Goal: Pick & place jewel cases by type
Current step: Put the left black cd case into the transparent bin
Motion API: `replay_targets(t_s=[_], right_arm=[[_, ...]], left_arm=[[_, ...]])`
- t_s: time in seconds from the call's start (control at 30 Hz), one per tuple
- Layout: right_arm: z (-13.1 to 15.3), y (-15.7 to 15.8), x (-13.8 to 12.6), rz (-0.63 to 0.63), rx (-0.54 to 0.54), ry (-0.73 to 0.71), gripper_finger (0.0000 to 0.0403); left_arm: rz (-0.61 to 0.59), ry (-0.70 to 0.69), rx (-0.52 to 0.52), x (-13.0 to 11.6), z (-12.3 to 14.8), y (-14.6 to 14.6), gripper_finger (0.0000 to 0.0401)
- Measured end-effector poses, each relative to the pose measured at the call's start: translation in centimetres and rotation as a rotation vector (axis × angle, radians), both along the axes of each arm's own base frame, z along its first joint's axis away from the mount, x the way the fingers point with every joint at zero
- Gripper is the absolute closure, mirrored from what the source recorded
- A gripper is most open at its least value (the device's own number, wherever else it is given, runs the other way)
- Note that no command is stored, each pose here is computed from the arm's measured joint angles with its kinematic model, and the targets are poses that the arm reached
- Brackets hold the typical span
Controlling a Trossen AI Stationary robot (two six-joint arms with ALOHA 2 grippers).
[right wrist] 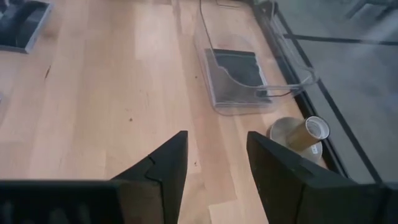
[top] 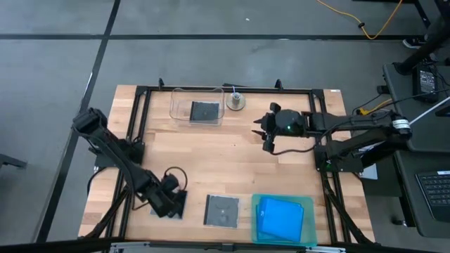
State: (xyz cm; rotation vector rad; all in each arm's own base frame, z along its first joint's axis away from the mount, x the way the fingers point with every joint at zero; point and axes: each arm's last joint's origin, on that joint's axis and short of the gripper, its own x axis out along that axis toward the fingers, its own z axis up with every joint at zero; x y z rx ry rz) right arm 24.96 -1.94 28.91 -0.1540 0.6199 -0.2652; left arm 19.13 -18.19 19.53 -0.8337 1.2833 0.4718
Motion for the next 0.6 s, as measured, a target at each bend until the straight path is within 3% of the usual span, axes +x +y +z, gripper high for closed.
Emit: replay_targets(t_s=[0.27,0.6], right_arm=[[0.0,-2.0,-0.2,0.059,0.009,0.01,0.0234],[-0.2,-3.0,-0.5,0.078,0.009,0.041,0.0234]], left_arm=[[0.042,0.054,-0.033,1.5,-2.6,-1.0,0.0399],[0.032,0.061,0.031,4.8,-4.4,2.1,0.04]])
